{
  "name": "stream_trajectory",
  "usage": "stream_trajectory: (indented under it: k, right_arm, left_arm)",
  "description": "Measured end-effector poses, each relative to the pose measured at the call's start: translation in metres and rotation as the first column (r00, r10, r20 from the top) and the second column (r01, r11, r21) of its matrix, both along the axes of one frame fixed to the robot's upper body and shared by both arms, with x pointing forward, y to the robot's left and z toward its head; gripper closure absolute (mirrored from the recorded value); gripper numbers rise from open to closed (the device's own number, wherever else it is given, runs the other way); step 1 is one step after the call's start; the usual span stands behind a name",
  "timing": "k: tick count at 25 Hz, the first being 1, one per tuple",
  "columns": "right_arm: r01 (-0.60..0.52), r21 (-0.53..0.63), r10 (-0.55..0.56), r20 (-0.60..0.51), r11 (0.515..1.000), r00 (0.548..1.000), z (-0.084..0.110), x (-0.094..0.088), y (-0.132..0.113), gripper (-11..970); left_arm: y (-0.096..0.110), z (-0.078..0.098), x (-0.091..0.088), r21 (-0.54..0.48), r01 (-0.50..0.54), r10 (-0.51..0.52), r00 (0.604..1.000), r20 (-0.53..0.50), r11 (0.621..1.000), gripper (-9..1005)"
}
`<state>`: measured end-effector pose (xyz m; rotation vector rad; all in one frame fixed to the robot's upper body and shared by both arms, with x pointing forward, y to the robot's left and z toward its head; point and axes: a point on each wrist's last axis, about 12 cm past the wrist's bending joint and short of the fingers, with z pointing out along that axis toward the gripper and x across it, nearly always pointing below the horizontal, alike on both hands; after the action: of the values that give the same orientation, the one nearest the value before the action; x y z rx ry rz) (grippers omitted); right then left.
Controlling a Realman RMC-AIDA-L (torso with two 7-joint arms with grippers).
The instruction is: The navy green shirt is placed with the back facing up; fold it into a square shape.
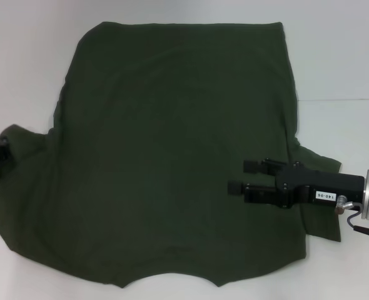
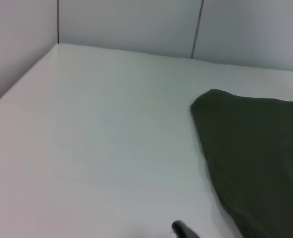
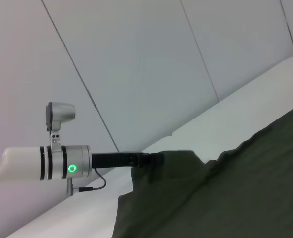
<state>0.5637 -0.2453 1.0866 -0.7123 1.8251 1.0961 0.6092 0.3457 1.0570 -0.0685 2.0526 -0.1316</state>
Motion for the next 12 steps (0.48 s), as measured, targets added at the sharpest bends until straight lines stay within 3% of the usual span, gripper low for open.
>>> stream_trajectory:
  k: [12]
  right_arm:
    - [0.000,0.010,0.000,-0.002,1.000,1.000,-0.001,0.000,0.001,62]
  left_arm:
    - [0.004,0.014,0.010,0.055,-0.018,0.015,0.999,0.039,0.998,982]
